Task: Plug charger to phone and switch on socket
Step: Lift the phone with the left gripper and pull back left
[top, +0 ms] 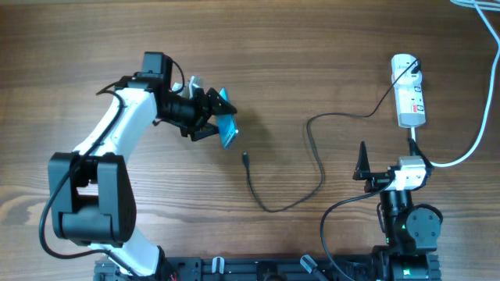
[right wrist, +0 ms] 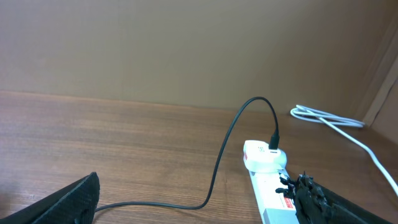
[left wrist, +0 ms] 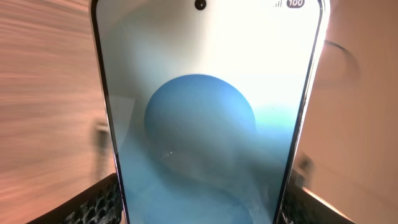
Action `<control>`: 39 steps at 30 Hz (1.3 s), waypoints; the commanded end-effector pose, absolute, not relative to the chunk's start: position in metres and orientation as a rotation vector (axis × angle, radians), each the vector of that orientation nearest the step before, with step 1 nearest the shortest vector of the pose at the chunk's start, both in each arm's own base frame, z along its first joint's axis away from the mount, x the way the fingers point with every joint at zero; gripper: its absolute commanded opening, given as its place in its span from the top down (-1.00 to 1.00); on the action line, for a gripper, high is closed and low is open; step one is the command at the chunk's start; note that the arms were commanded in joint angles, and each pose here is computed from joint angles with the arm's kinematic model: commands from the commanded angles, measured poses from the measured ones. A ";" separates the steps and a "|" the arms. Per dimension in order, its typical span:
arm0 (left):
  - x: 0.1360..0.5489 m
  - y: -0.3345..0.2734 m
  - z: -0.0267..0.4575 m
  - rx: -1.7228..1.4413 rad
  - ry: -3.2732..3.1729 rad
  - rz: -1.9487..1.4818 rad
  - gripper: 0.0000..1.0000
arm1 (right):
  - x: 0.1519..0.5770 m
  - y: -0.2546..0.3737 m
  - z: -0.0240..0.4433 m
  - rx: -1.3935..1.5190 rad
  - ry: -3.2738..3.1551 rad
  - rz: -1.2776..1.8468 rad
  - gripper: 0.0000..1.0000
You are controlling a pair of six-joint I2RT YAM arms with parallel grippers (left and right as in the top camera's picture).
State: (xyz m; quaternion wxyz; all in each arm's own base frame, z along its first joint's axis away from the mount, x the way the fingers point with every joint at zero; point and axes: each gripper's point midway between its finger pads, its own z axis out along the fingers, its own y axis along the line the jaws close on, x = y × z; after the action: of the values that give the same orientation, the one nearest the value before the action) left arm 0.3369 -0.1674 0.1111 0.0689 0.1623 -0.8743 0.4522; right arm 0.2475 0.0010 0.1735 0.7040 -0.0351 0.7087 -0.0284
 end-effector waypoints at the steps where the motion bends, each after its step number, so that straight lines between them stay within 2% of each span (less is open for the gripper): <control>1: 0.331 -0.191 0.185 0.260 -2.373 1.811 -0.52 | 0.247 -0.001 0.176 -0.058 1.566 -0.063 -1.00; 9: 0.321 -0.196 0.226 0.183 -2.100 2.029 -0.43 | 0.247 -0.001 0.176 -0.058 1.566 -0.063 -1.00; 25: 0.319 -0.196 0.230 0.337 -1.980 1.950 -0.44 | 0.247 -0.001 0.176 -0.058 1.566 -0.063 -1.00; 30: 0.319 -0.196 0.230 0.384 -1.952 1.918 -0.51 | 0.247 -0.001 0.176 -0.058 1.566 -0.063 -1.00; 34: 0.319 -0.196 0.230 0.384 -1.952 1.918 -0.50 | 0.247 -0.001 0.176 -0.058 1.566 -0.063 -1.00; 37: 0.319 -0.196 0.230 0.393 -1.947 1.912 -0.40 | 0.247 -0.001 0.176 -0.058 1.566 -0.063 -1.00; 39: 0.319 -0.196 0.230 0.401 -1.942 1.906 -0.40 | 0.247 -0.001 0.176 -0.058 1.566 -0.063 -1.00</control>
State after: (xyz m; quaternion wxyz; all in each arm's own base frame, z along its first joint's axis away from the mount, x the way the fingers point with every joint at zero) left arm 0.3203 -0.1972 0.2030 0.2011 0.1632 -0.7068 0.6583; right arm 0.2475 0.0010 0.1735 0.7040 -0.0351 0.7087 -0.0284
